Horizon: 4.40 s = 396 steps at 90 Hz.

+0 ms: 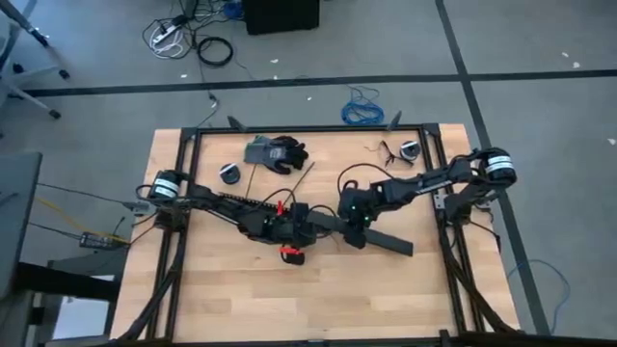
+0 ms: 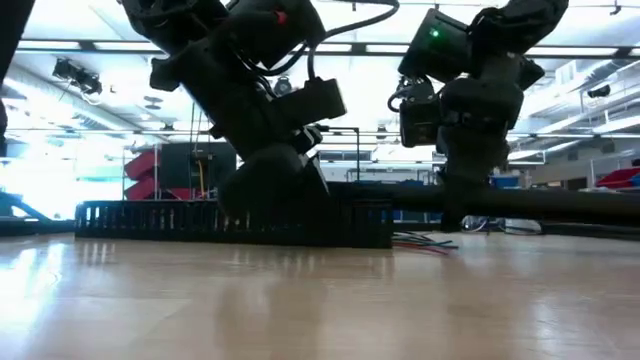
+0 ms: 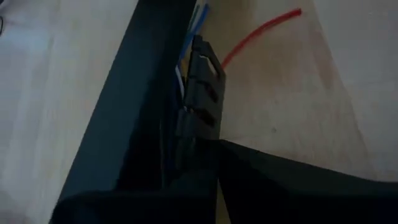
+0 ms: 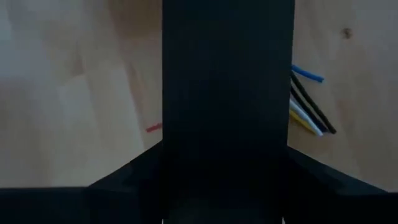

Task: Ziptie cables
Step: Close the black cable duct cover

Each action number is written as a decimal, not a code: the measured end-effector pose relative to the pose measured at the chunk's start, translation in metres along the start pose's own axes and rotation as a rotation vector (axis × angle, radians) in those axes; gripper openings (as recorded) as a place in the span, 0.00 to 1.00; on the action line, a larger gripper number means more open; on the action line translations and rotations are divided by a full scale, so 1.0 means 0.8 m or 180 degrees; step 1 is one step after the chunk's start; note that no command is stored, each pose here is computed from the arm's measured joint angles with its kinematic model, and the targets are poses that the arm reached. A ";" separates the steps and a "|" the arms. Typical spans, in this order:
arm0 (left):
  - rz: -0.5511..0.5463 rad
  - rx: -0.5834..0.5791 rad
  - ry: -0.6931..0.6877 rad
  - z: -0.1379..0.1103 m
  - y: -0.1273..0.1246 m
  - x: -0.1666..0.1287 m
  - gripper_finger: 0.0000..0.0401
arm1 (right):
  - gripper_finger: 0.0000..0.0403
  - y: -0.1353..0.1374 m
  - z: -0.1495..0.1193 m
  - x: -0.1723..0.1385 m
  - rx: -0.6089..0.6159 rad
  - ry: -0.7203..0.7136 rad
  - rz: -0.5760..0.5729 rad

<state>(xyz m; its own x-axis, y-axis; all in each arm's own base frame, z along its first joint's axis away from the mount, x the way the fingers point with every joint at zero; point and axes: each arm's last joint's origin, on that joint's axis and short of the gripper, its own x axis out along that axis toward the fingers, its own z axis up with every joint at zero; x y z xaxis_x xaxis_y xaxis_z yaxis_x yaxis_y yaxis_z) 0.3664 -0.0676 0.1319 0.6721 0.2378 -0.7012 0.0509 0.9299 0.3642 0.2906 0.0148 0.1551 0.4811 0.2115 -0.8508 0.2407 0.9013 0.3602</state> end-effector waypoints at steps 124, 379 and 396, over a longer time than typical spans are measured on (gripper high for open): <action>-0.0328 0.0199 -0.0038 0.003 -0.006 -0.011 0.00 | 0.79 0.012 -0.002 0.005 -0.0406 -0.0094 -0.0063; -0.0330 -0.0002 -0.0134 0.018 0.085 -0.082 0.00 | 0.41 0.012 -0.003 0.005 -0.1041 -0.0094 -0.0105; -0.0344 -0.0024 -0.0078 0.010 0.082 -0.078 0.00 | 0.23 0.011 -0.003 0.005 -0.1036 -0.0088 -0.0174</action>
<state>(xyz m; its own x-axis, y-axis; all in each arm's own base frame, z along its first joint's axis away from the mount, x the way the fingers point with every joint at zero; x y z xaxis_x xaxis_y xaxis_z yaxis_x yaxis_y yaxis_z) 0.3335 -0.0236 0.2047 0.6809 0.1291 -0.7209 0.1187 0.9519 0.2825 0.2926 0.0247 0.1538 0.4987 0.1534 -0.8531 -0.0133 0.9855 0.1694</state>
